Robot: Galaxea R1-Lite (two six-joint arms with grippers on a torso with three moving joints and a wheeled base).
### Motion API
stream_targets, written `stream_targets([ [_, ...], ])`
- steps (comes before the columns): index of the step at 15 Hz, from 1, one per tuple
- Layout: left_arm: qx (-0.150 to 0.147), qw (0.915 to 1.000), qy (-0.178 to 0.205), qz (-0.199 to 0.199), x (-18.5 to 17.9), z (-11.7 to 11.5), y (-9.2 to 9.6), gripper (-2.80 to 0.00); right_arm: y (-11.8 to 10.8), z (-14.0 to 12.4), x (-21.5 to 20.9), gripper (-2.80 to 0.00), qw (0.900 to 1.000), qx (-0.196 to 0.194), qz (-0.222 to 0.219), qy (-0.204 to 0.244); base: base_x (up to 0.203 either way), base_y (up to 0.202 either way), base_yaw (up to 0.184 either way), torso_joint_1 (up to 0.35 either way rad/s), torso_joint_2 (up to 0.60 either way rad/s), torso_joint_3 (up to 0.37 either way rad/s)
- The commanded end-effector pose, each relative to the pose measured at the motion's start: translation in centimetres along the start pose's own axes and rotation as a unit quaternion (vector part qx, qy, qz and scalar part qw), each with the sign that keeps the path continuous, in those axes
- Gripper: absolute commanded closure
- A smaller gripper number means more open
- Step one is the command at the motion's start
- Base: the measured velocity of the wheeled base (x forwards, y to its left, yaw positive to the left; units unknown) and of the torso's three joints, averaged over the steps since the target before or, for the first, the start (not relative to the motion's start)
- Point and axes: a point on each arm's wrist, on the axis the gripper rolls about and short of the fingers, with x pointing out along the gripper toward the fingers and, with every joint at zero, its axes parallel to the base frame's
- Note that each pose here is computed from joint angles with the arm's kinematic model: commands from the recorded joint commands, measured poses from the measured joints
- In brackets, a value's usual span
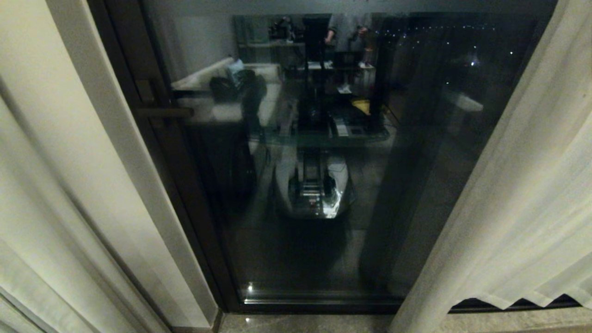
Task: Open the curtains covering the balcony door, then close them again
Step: Close the inner curtains on both sides
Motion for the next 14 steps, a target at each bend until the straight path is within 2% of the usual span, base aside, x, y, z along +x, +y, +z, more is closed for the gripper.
stream_targets([
  [1, 0.0, 1.0, -0.001, 0.0, 0.0, 0.0, 0.0, 0.0, -0.1, 0.0, 0.0, 0.0, 1.0, 0.0, -0.001, -0.002, 0.0, 0.0, 0.0, 0.0, 0.0, 0.0],
  [6, 0.0, 1.0, 0.0, 0.0, 0.0, 0.0, 0.0, 0.0, 0.3, -0.1, 0.1, 0.0, 1.0, 0.002, 0.007, -0.001, 0.0, 0.0, 0.0, 0.0, 0.0, 0.0],
  [14, 0.0, 1.0, 0.0, 0.0, 0.0, 0.0, 0.0, 0.0, 2.7, -0.9, 1.7, 0.0, 0.998, -0.004, 0.058, -0.014, 0.0, 0.0, 0.0, 0.0, 0.0, 0.0],
])
